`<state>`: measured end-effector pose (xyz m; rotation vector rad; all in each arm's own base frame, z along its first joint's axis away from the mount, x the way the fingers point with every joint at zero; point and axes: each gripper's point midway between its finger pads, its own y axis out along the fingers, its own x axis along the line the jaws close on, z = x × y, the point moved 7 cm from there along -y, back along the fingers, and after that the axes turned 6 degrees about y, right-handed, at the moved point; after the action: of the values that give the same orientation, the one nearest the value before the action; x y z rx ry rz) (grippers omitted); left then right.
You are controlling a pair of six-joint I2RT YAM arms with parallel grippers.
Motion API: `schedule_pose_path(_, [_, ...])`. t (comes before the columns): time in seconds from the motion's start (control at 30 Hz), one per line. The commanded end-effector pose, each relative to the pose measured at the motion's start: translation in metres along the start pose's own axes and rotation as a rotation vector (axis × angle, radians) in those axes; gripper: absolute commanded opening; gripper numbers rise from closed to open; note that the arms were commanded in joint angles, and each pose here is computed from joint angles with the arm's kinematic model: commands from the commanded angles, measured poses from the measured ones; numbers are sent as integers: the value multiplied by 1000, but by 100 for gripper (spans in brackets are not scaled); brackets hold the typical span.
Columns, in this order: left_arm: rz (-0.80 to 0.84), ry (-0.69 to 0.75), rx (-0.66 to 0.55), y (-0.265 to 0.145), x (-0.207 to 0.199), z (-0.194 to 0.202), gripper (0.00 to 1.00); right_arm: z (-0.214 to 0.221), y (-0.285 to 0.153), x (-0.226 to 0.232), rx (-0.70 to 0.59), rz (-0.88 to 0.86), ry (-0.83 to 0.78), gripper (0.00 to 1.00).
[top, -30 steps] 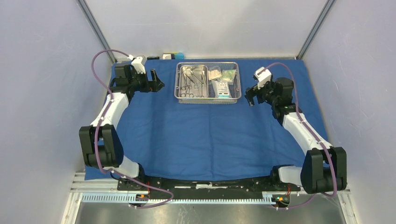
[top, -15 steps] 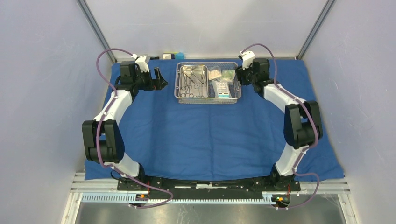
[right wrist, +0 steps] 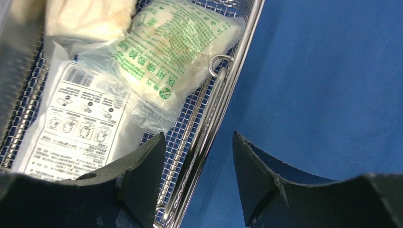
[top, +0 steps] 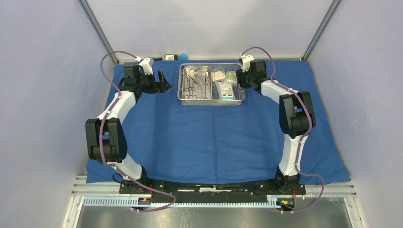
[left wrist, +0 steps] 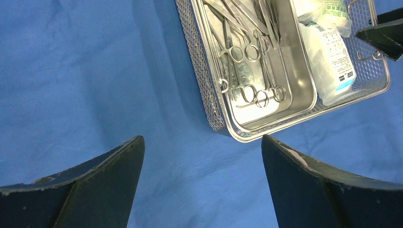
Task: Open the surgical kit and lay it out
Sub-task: Move the container from the surgical kit.
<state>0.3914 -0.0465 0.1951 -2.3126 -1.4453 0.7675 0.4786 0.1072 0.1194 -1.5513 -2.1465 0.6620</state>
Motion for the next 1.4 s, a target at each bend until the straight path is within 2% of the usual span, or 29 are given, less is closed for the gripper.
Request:
schedule_pose_path(0.0, [8,-16,-33,2,-2,-7,99,-9,5,-3,-13,41,36,60])
schedule_pose_path(0.07, [7,-16,-34,2,-2,-7,99,-10,6,-4,-12,56,48,56])
schedule_pose_path(0.2, [6,-20,-30,1,-3,-6,99,-3,6,-3,2,70,116,40])
schedule_pose_path(0.37, [-5,-11,-26,-2,-3,-6,99,2,2,-7,3,124,164,28])
schedule_pose_path(0.57, [-8,4,-36,-7,-5,-9,99,-5,-23,-23,-47,225,215,14])
schedule_pose_path(0.67, [-1,2,-38,-7,-6,-10,99,1,-41,-37,-63,280,263,2])
schedule_pose_path(0.93, [11,0,-40,-8,-8,-11,100,11,-92,-83,-167,418,363,0])
schedule_pose_path(1.07, [14,9,-46,-10,-9,-13,100,14,-112,-123,-181,490,382,0])
schedule_pose_path(1.23, [21,9,-40,-9,-9,-12,100,14,-122,-159,-174,568,333,0])
schedule_pose_path(1.37, [24,3,-37,-7,-8,-12,100,5,-113,-169,-183,555,288,0])
